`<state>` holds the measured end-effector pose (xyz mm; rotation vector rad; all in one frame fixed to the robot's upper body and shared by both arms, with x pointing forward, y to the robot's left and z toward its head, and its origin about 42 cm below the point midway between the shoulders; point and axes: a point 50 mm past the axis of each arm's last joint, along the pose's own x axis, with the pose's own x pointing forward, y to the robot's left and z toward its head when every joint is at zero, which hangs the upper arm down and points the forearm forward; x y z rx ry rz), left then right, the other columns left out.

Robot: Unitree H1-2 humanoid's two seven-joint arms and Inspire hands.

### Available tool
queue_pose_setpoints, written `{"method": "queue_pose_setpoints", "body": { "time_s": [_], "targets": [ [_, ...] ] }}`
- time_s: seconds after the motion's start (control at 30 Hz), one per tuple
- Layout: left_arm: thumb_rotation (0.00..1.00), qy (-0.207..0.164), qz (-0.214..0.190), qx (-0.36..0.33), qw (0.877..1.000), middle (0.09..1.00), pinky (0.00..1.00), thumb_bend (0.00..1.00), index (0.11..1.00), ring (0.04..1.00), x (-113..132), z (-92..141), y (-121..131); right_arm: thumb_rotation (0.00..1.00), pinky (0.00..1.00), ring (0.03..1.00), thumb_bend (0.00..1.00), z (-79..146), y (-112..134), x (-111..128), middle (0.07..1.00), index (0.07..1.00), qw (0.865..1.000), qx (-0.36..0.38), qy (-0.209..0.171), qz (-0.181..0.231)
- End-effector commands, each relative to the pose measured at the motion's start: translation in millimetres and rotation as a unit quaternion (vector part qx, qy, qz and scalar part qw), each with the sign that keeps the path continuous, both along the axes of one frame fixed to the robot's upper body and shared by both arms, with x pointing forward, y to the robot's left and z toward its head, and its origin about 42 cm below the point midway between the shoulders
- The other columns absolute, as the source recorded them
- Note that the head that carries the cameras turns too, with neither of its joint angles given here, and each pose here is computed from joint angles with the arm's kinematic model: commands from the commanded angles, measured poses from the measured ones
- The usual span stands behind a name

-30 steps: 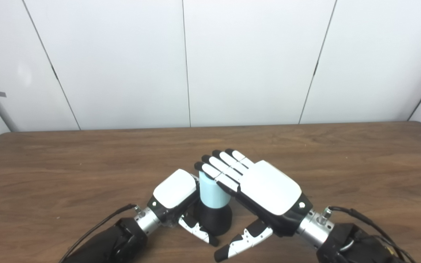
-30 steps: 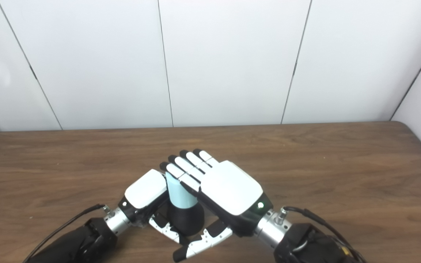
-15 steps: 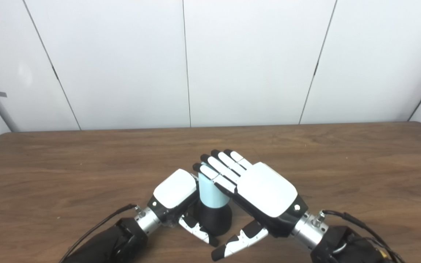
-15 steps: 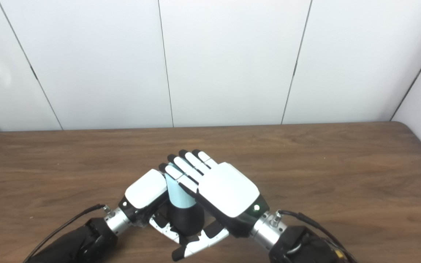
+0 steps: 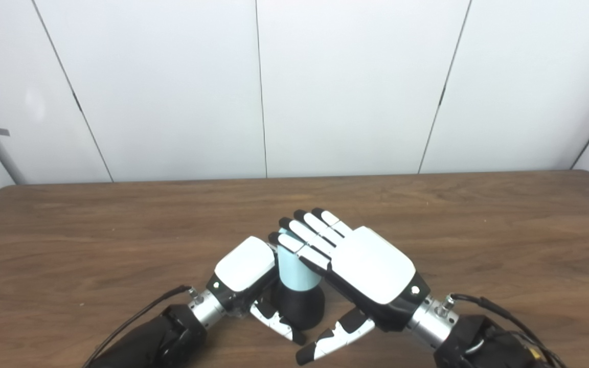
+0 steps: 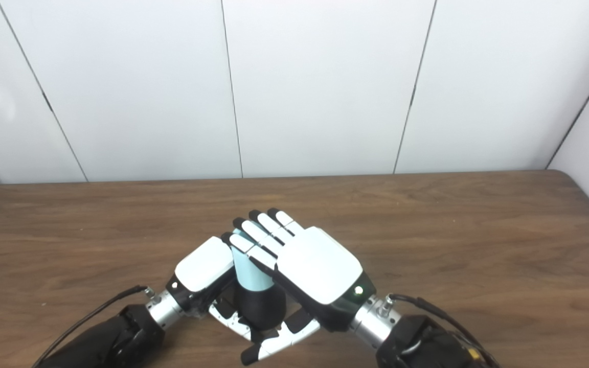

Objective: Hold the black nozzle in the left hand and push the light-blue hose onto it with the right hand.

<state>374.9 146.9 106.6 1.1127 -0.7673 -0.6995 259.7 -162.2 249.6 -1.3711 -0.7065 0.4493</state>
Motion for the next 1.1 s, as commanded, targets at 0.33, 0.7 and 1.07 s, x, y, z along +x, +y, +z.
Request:
{"method": "queue_pose_setpoints", "body": {
  "time_s": [0.33,0.7,1.07],
  "targets": [
    [0.00,0.188,-0.013,0.001,0.982,0.469,0.17,0.52,0.487,0.227,-110,-111,-28,0.88,1.00,0.983,0.91,-13,-3,2,0.979,0.935,0.999,-0.052,0.007,0.005],
    [0.00,0.184,-0.014,0.005,0.983,0.472,0.17,0.52,0.484,0.226,-110,-112,-27,0.87,1.00,1.000,0.90,-22,-4,2,1.000,0.953,0.998,-0.061,0.010,-0.001],
    [0.00,0.183,-0.012,0.003,0.983,0.472,0.17,0.52,0.484,0.228,-111,-113,-27,0.85,0.99,0.971,0.90,-25,-4,2,0.969,0.924,0.999,-0.047,0.021,0.005]
  ]
}}
